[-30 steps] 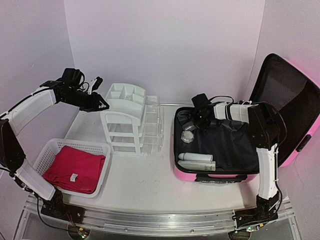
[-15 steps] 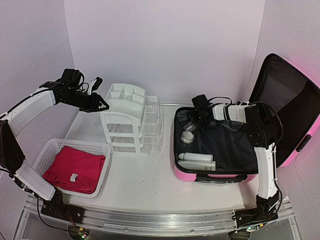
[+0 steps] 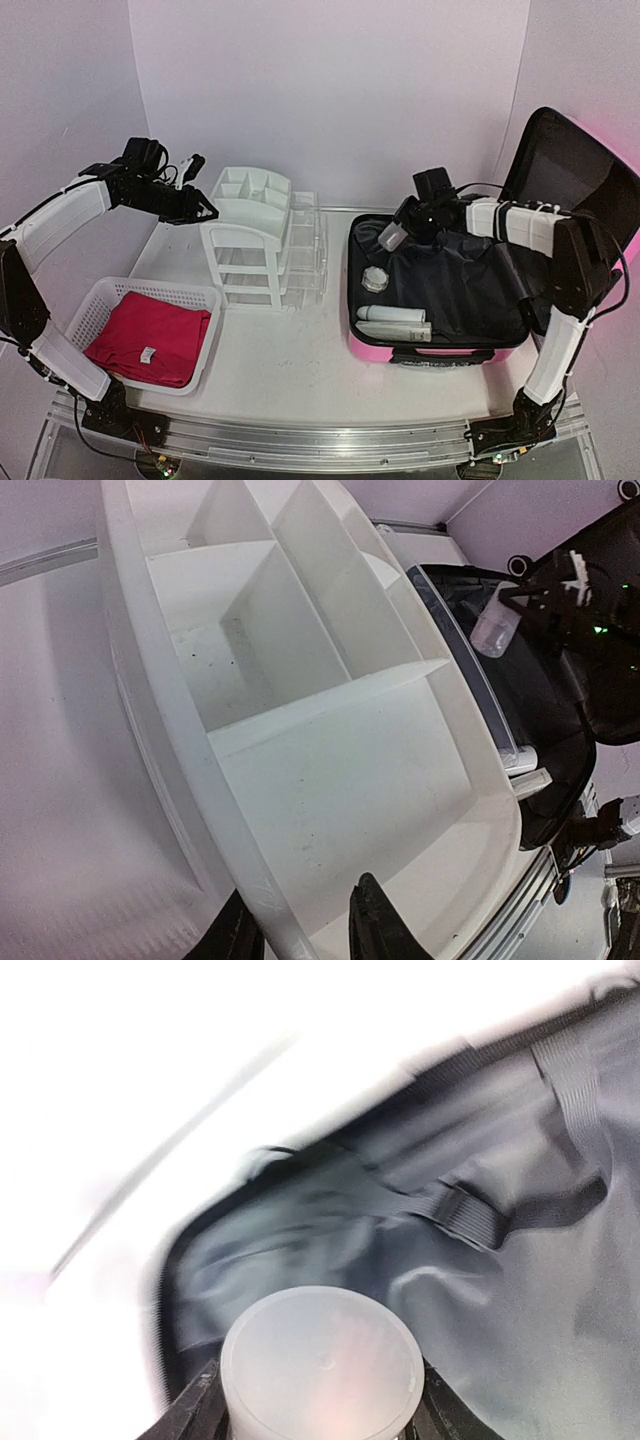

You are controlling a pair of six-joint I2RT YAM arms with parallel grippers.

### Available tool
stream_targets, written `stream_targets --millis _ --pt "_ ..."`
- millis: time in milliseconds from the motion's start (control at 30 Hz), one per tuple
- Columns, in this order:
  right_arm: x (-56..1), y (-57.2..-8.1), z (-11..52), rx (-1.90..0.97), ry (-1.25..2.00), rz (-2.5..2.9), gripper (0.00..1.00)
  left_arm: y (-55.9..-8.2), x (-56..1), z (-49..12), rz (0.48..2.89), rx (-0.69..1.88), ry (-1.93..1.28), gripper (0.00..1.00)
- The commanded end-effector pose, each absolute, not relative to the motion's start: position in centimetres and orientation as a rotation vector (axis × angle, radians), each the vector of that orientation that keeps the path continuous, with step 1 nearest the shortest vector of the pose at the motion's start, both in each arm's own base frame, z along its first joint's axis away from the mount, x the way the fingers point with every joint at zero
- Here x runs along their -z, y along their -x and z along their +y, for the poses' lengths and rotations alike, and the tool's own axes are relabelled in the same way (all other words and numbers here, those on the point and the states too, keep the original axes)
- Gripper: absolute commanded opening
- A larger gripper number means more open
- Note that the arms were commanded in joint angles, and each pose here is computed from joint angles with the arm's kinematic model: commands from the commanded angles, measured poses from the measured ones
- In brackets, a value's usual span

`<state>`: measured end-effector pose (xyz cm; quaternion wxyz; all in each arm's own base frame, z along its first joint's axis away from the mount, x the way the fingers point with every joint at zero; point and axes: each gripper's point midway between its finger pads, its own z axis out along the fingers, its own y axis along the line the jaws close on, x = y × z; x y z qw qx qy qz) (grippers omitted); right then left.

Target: Open, take out, and arrange the luggage

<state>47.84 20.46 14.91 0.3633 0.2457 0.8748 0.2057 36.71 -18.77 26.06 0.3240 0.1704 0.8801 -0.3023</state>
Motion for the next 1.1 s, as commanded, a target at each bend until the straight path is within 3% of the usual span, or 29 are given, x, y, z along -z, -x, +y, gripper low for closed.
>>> stream_targets --millis 0,200,433,867,1067 --pt "-23.8 -47.2 24.6 -0.786 -0.247 2.127 0.39 -35.1 -25.8 -19.2 2.334 0.837 -0.477 0.30" --pt "-28.7 -43.5 33.0 -0.991 0.092 2.116 0.40 -35.1 -25.7 -19.3 2.337 0.843 -0.476 0.29" --pt "-30.0 -39.7 41.4 -1.051 0.355 2.126 0.43 -35.2 -25.1 -19.3 2.350 0.850 -0.473 0.30" --pt "-24.8 -40.8 44.1 -0.771 0.348 2.291 0.50 -35.1 -25.1 -19.5 2.349 0.867 -0.473 0.30" --pt "-24.0 -41.5 44.2 -0.716 0.350 2.318 0.67 -35.1 -25.2 -19.6 2.346 0.873 -0.474 0.30"
